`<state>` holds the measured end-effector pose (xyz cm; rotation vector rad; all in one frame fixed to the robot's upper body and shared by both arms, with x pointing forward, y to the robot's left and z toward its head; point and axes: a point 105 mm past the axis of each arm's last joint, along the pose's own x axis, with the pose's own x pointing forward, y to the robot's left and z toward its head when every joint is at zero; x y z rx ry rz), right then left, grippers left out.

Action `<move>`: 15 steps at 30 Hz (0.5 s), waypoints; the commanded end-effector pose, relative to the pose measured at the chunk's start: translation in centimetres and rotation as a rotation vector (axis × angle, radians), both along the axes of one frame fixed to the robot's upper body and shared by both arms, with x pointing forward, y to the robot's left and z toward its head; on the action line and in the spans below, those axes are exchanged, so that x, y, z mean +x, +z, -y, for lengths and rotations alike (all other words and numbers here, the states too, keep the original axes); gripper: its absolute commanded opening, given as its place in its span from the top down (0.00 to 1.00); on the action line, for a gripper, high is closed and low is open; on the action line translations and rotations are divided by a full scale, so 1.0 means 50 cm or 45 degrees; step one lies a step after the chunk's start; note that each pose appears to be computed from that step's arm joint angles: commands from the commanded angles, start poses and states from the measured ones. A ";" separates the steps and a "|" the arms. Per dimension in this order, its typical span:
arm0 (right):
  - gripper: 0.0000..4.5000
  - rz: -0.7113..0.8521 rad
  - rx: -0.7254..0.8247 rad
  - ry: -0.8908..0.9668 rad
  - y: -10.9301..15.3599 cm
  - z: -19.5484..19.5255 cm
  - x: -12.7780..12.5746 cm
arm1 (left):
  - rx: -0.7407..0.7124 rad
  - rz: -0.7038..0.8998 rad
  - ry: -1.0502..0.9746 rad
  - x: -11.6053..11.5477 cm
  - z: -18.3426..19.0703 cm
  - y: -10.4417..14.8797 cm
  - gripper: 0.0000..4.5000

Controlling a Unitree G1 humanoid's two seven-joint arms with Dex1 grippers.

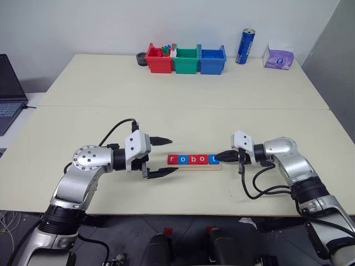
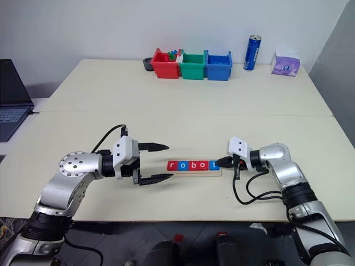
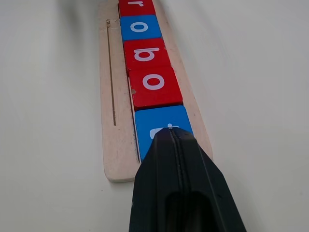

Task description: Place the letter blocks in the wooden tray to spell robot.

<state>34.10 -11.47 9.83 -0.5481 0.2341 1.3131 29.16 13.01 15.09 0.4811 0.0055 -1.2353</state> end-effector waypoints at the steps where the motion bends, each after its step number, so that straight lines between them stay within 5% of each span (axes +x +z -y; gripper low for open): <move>1: 1.00 0.064 0.019 0.030 0.032 -0.009 -0.003 | 0.000 0.045 0.006 -0.003 -0.001 0.019 0.00; 5: 1.00 0.071 0.059 0.015 0.075 0.002 -0.020 | -0.016 -0.018 0.112 0.006 -0.019 0.017 0.00; 10: 0.64 -0.015 0.146 0.000 0.119 -0.007 -0.077 | -0.014 -0.157 0.294 -0.004 -0.059 -0.008 0.00; 15: 0.24 -0.011 0.053 -0.132 0.102 0.007 -0.093 | 0.000 -0.292 0.370 -0.041 -0.071 -0.032 0.00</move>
